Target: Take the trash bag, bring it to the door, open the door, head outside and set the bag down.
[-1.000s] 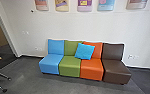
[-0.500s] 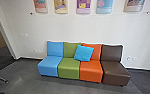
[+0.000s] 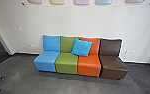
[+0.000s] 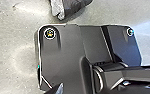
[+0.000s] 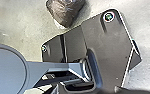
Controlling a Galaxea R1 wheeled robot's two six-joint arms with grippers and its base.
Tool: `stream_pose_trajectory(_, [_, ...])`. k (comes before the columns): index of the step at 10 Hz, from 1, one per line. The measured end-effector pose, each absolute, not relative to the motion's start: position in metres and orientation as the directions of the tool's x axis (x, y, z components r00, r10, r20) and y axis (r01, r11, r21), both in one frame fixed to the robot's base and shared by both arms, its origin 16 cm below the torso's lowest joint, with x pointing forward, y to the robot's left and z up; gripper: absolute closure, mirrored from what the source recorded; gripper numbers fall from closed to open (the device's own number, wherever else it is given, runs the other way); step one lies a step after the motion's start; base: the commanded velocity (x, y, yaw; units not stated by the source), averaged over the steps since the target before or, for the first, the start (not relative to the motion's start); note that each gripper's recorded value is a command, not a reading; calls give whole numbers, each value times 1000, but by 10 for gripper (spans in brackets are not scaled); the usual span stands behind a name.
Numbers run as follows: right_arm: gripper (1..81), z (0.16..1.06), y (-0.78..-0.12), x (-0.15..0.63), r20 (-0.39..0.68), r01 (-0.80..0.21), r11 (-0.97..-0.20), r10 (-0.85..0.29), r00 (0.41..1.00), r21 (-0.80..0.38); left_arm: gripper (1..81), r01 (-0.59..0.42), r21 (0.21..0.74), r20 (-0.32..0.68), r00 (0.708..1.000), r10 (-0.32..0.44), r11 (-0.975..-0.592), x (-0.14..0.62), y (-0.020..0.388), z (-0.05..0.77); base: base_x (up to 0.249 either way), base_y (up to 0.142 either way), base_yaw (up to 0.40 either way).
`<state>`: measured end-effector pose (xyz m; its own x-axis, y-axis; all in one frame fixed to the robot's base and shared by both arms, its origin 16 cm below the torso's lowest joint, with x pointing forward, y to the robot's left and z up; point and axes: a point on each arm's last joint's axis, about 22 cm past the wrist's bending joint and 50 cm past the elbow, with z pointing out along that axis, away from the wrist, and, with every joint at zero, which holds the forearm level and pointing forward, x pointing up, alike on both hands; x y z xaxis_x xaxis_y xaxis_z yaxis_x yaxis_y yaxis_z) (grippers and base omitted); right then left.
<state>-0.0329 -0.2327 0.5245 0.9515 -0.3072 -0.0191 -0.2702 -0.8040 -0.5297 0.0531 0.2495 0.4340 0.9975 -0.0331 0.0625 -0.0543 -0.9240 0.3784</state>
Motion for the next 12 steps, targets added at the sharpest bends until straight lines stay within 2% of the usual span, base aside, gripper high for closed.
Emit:
stream_pose_trajectory(2, [10, 532, -235, -17, -34, -289, -789, -324, 946, -542, 10, -45, 377, 39, 999, -32, -925, 69, 252, 429, 0, 0, 0])
stream_pose_trajectory(4, [10, 540, -245, 17, -10, -285, -778, -338, 941, -559, 10, -53, 373, 60, 998, -32, -926, 97, 261, 427, 0, 0, 0])
stream_pose_trajectory(7, [10, 548, -242, 70, 30, -277, -748, -367, 930, -603, 10, -27, 436, 92, 996, 14, -900, 142, 245, 438, 0, 0, 0])
stream_pose_trajectory(9, [10, 558, -249, 89, 44, -266, -738, -371, 927, -620, 10, -22, 420, 108, 994, 26, -907, 189, 264, 439, 0, 0, 0])
stream_pose_trajectory(10, [10, 561, -263, 102, 67, -252, -745, -369, 927, -617, 10, -36, 419, 128, 992, 20, -907, 221, 260, 439, 0, 0, 0])
stream_pose_trajectory(12, [10, 567, -293, 140, 133, -213, -766, -361, 923, -606, 10, -9, 447, 138, 989, 58, -895, 266, 242, 442, 0, 0, 0])
